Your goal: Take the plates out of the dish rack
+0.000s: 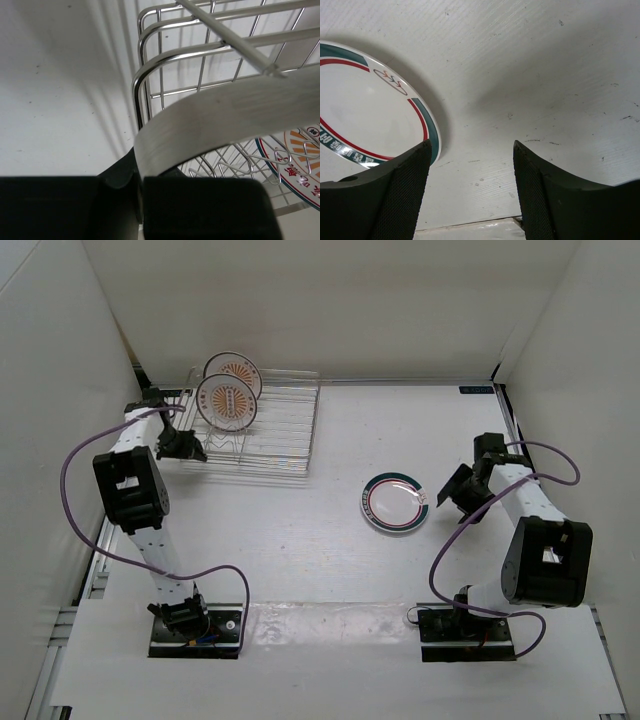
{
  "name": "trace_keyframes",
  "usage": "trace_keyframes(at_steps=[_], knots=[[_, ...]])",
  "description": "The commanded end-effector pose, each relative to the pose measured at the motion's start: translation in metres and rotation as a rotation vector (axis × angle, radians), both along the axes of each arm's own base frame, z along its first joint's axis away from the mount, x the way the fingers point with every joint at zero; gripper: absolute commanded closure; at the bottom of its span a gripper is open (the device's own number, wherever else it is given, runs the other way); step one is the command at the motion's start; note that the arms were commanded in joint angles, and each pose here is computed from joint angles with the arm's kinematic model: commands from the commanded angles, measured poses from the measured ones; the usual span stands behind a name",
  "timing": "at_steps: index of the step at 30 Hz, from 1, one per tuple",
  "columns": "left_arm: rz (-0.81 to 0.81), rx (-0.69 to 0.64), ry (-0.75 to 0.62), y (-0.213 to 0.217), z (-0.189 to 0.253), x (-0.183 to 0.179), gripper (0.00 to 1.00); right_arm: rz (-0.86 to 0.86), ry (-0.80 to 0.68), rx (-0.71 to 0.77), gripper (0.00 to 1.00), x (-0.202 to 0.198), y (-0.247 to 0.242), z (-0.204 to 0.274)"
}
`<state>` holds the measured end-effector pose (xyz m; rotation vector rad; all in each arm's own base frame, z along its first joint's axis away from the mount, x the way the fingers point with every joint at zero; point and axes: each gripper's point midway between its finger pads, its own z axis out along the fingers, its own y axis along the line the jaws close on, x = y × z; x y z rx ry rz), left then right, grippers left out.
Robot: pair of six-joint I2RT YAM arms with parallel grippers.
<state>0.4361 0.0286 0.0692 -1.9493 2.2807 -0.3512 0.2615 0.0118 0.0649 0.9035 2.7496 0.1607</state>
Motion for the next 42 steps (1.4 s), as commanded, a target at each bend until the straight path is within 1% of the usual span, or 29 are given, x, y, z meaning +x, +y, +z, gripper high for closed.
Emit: trace_keyframes(at_steps=[1,6,10,12,14,16,17,18,19,21,22,24,25,26,29,30,32,33,34,35,36,37,38,39,40,41,42], knots=[[-0.014,-0.023,0.04,-0.012,0.012,-0.029,1.0,0.004,-0.02,0.036,0.31,-0.001,0.005,0.004],[-0.027,-0.033,0.065,-0.021,0.02,-0.048,1.0,0.001,-0.019,0.042,0.31,-0.006,0.007,0.002],[-0.03,-0.022,0.117,-0.032,0.026,-0.073,1.0,-0.005,-0.02,0.049,0.31,-0.01,0.009,0.002],[-0.005,-0.025,0.151,-0.04,0.027,-0.084,1.0,-0.005,-0.017,0.053,0.31,-0.012,0.009,0.0],[0.016,-0.027,0.148,-0.046,0.032,-0.093,1.0,-0.009,-0.02,0.057,0.31,-0.015,0.01,-0.001],[0.031,-0.023,0.174,-0.046,0.034,-0.103,0.97,-0.006,-0.025,0.06,0.31,-0.019,0.011,-0.002],[0.033,-0.019,0.188,-0.047,0.037,-0.108,0.92,-0.005,-0.034,0.059,0.31,-0.019,0.011,-0.001],[0.028,-0.025,0.189,-0.047,0.037,-0.109,0.83,-0.008,-0.037,0.058,0.31,-0.019,0.011,-0.001],[0.023,-0.03,0.186,-0.046,0.037,-0.108,0.7,-0.003,-0.031,0.059,0.31,-0.024,0.012,-0.003],[0.014,-0.064,0.182,-0.043,0.039,-0.109,0.5,-0.007,-0.037,0.061,0.31,-0.025,0.012,-0.002],[0.011,-0.087,0.174,-0.045,0.042,-0.108,0.3,0.001,-0.042,0.059,0.31,-0.027,0.012,-0.002],[0.007,-0.1,0.161,-0.041,0.047,-0.106,0.13,0.005,-0.041,0.058,0.31,-0.029,0.013,-0.002],[0.001,-0.092,0.147,-0.04,0.051,-0.103,0.03,0.003,-0.045,0.061,0.31,-0.03,0.013,-0.002],[-0.018,-0.089,0.154,-0.04,0.054,-0.106,0.01,0.002,-0.039,0.06,0.31,-0.032,0.013,-0.003],[-0.027,-0.082,0.129,-0.037,0.071,-0.098,0.01,0.004,-0.038,0.061,0.31,-0.034,0.013,-0.003],[-0.04,-0.061,0.068,-0.034,0.088,-0.086,0.01,0.002,-0.042,0.06,0.31,-0.033,0.013,-0.002],[-0.086,-0.022,-0.026,-0.029,0.105,-0.072,0.01,0.007,-0.046,0.058,0.31,-0.035,0.013,-0.003],[-0.12,0.027,-0.094,-0.022,0.112,-0.059,0.01,0.009,-0.047,0.058,0.31,-0.035,0.013,-0.002],[-0.15,0.08,-0.244,-0.017,0.134,-0.03,0.01,0.001,-0.046,0.058,0.31,-0.035,0.012,-0.004],[-0.182,0.112,-0.338,-0.014,0.148,-0.017,0.01,0.008,-0.049,0.057,0.31,-0.035,0.013,-0.004],[-0.3,0.165,-0.405,-0.013,0.146,-0.007,0.01,0.008,-0.046,0.057,0.31,-0.035,0.013,-0.004],[-0.349,0.195,-0.592,-0.013,0.159,0.032,0.01,0.012,-0.052,0.057,0.31,-0.035,0.013,-0.004],[-0.415,0.193,-0.652,-0.017,0.164,0.042,0.01,0.012,-0.051,0.057,0.31,-0.034,0.013,-0.005],[-0.472,0.206,-0.672,-0.015,0.153,0.055,0.01,0.012,-0.054,0.058,0.31,-0.034,0.013,-0.005],[-0.52,0.188,-0.761,-0.022,0.169,0.07,0.01,0.012,-0.055,0.058,0.31,-0.033,0.013,-0.005],[-0.531,0.195,-0.794,-0.018,0.173,0.086,0.01,0.011,-0.057,0.059,0.31,-0.032,0.013,-0.005],[-0.539,0.19,-0.825,-0.019,0.176,0.094,0.04,0.014,-0.053,0.059,0.31,-0.033,0.013,-0.006]])
